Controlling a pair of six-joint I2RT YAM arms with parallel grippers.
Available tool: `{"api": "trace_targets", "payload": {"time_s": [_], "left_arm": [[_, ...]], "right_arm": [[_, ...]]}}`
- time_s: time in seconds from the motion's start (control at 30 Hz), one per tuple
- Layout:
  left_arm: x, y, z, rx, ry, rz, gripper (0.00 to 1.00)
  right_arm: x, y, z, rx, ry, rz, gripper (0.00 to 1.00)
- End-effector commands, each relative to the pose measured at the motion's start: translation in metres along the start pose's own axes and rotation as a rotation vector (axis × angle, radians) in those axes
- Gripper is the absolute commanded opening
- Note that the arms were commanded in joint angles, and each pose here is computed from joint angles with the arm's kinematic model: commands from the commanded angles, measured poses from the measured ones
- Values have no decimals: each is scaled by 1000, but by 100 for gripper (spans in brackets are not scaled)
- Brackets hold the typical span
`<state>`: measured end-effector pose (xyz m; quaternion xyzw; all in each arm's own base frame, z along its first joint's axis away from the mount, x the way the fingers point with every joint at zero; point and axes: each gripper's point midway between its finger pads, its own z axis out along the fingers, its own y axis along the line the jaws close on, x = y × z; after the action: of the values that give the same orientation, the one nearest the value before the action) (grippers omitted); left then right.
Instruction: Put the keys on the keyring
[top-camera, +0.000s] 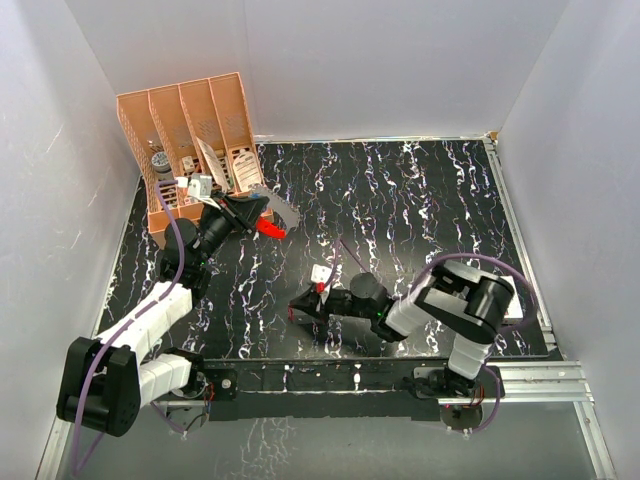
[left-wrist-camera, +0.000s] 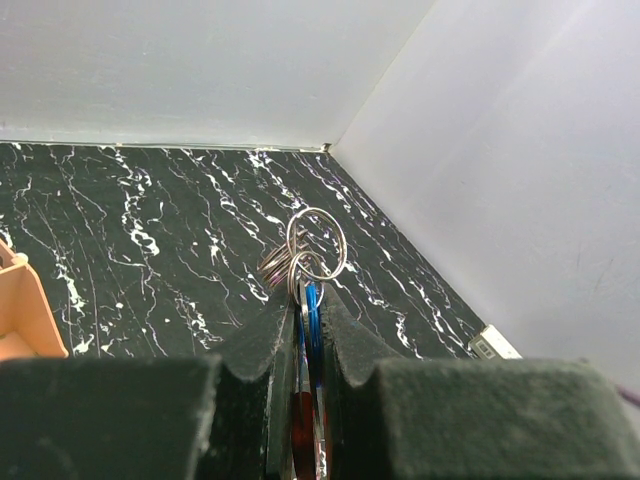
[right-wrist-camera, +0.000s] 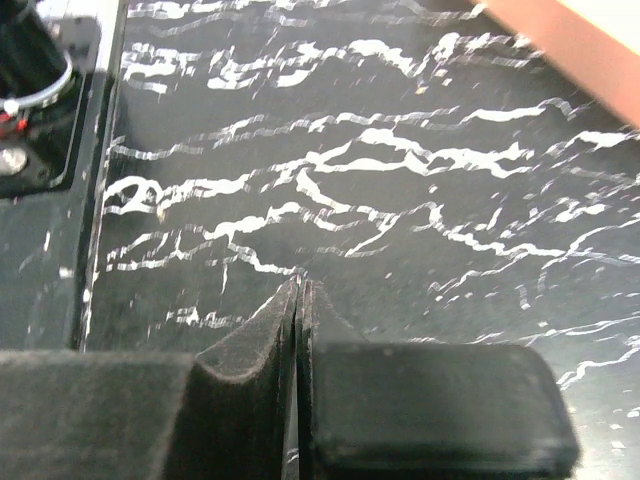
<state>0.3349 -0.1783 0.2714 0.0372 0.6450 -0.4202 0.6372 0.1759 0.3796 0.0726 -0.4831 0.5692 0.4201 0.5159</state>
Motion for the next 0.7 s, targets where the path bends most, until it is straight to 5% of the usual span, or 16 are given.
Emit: {"api": "trace_targets", "payload": {"time_s": [0.0, 0.67], "left_arm": [[-21, -12, -5, 42, -79, 24, 0], [-26, -16, -4, 38, -77, 30, 0]], "right_arm": [[-53, -21, 6, 102, -102, -23, 0], [-123, -97, -7, 427, -197, 160, 0]]}}
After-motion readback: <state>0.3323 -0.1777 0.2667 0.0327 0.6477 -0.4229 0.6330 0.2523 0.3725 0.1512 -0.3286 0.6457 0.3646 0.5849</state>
